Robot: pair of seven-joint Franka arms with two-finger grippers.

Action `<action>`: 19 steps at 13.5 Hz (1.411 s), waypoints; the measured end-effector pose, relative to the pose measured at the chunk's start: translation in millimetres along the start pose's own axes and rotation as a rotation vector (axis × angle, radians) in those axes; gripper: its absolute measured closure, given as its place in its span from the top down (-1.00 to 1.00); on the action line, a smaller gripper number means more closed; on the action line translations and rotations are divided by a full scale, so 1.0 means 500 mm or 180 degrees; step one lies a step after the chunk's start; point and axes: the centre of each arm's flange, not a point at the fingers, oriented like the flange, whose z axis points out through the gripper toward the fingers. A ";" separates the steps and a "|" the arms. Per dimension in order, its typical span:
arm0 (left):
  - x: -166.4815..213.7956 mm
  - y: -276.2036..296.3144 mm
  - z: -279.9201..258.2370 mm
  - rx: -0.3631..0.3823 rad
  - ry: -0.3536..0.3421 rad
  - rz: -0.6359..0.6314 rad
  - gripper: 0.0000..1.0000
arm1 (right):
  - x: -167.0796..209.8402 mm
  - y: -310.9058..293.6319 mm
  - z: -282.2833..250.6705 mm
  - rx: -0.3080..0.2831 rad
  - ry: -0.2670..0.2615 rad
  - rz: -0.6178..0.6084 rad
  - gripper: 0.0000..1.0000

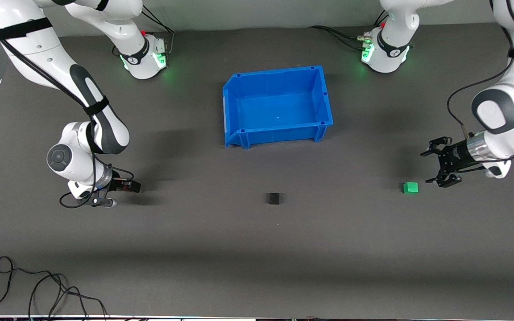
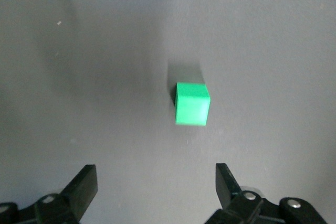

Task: Attach green and red cubes to black cube
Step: 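Reach the right gripper to the red cube while the left gripper reaches green, then close the right gripper on the red cube while the left gripper grasps green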

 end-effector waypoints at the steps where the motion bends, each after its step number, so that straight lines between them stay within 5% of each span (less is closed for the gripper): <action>1: 0.015 -0.001 0.024 -0.0033 -0.0029 0.0037 1.00 | -0.002 0.001 0.002 0.0000 0.0007 0.0001 0.94; 7: 0.068 -0.014 0.115 -0.0177 -0.0070 0.0164 1.00 | -0.028 0.004 0.025 0.0005 0.0072 -0.0008 0.59; 10: 0.068 -0.009 0.135 -0.0250 -0.0025 0.0125 1.00 | -0.025 0.007 0.016 0.0003 0.0097 -0.0016 0.10; 19: 0.069 0.013 0.155 -0.0322 -0.0044 0.0065 1.00 | -0.025 0.010 0.016 0.0003 0.0096 -0.0024 0.09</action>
